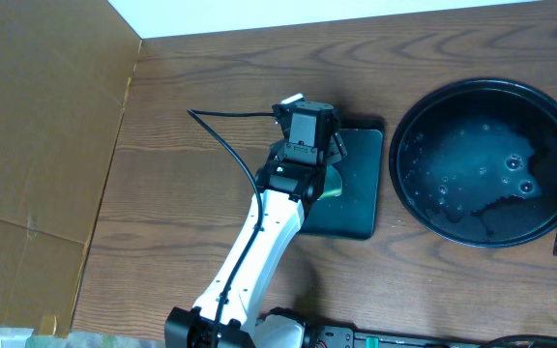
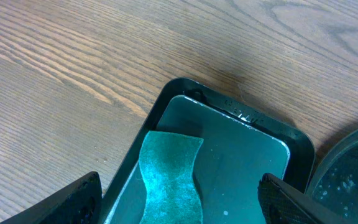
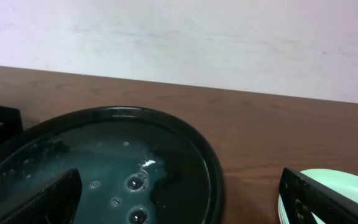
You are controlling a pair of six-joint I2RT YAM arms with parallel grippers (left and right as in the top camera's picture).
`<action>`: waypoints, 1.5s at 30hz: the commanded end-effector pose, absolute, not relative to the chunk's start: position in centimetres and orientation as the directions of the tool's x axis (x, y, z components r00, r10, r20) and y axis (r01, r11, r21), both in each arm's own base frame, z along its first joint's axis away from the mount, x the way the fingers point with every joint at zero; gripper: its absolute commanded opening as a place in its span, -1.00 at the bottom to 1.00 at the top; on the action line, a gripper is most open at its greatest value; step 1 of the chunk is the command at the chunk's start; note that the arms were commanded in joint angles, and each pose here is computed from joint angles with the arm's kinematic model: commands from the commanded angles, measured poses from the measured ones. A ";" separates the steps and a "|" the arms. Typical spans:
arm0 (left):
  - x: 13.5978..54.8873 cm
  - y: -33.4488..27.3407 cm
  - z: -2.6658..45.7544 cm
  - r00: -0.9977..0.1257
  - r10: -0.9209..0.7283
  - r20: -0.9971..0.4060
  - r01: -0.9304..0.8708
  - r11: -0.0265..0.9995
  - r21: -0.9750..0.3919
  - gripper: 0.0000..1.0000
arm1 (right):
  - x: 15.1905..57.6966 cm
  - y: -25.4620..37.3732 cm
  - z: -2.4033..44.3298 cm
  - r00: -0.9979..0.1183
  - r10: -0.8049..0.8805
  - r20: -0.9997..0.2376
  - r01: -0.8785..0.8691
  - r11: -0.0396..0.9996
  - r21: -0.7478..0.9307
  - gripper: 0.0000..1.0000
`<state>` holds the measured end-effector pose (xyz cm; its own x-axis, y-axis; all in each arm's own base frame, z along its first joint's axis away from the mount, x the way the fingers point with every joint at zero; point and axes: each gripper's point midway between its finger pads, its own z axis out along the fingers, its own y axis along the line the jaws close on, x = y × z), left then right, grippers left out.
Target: Clean dirty plates on tray and stack at the side
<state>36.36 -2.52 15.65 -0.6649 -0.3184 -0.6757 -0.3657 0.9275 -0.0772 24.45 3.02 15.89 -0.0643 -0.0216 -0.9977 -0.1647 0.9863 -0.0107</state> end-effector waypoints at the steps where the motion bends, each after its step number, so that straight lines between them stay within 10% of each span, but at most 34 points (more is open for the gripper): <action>1: 36.3 -2.2 15.6 -0.662 -0.319 -0.678 -0.377 0.924 -0.067 0.62 | 24.4 2.7 15.9 -0.059 -0.040 -0.997 -0.151 0.988 -0.031 0.99; 21: 34.0 1.7 15.1 -0.719 -0.214 -0.662 -0.424 0.889 0.173 0.62 | 24.4 2.7 15.9 -0.058 -0.040 -0.997 -0.151 0.988 -0.031 0.98; 30: 29.4 0.4 13.7 -0.832 0.087 -0.548 -0.077 0.960 0.269 0.62 | 24.4 2.7 15.9 -0.058 -0.040 -0.997 -0.151 0.988 -0.031 0.98; 35: 26.0 -1.0 12.3 -0.787 0.239 -0.568 0.145 0.968 0.205 0.62 | 24.4 2.7 15.9 -0.058 -0.040 -0.997 -0.151 0.988 -0.031 0.99; 45: 23.2 1.1 12.4 -0.544 0.148 -0.826 0.000 0.984 0.176 0.62 | 24.4 2.7 15.9 -0.058 -0.040 -0.997 -0.151 0.988 -0.031 0.99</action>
